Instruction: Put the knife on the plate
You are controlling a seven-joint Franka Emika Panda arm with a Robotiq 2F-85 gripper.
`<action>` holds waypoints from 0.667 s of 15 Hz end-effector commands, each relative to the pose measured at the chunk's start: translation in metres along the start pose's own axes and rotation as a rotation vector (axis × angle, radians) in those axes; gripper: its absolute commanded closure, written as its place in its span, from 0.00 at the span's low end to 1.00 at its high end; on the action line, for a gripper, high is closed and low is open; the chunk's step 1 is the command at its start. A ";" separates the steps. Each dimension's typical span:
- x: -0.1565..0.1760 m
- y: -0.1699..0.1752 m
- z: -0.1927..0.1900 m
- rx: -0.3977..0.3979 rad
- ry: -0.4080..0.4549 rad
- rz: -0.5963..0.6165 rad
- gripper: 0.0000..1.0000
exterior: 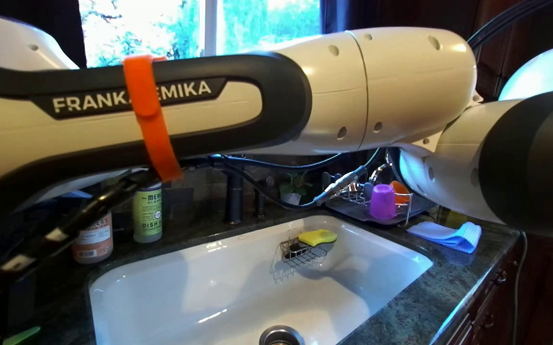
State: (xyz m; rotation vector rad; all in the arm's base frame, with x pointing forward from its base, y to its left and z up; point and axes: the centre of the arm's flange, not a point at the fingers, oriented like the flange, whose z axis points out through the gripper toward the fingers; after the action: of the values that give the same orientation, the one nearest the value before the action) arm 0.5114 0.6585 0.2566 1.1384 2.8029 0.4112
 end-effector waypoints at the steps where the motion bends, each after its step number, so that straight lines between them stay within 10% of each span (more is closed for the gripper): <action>1: 0.022 0.042 0.021 -0.006 0.027 -0.019 0.10; 10: 0.032 0.046 0.040 -0.041 0.037 -0.092 0.47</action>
State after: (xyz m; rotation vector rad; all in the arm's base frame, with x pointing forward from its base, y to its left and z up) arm 0.4931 0.6744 0.2482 1.0542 2.8400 0.4527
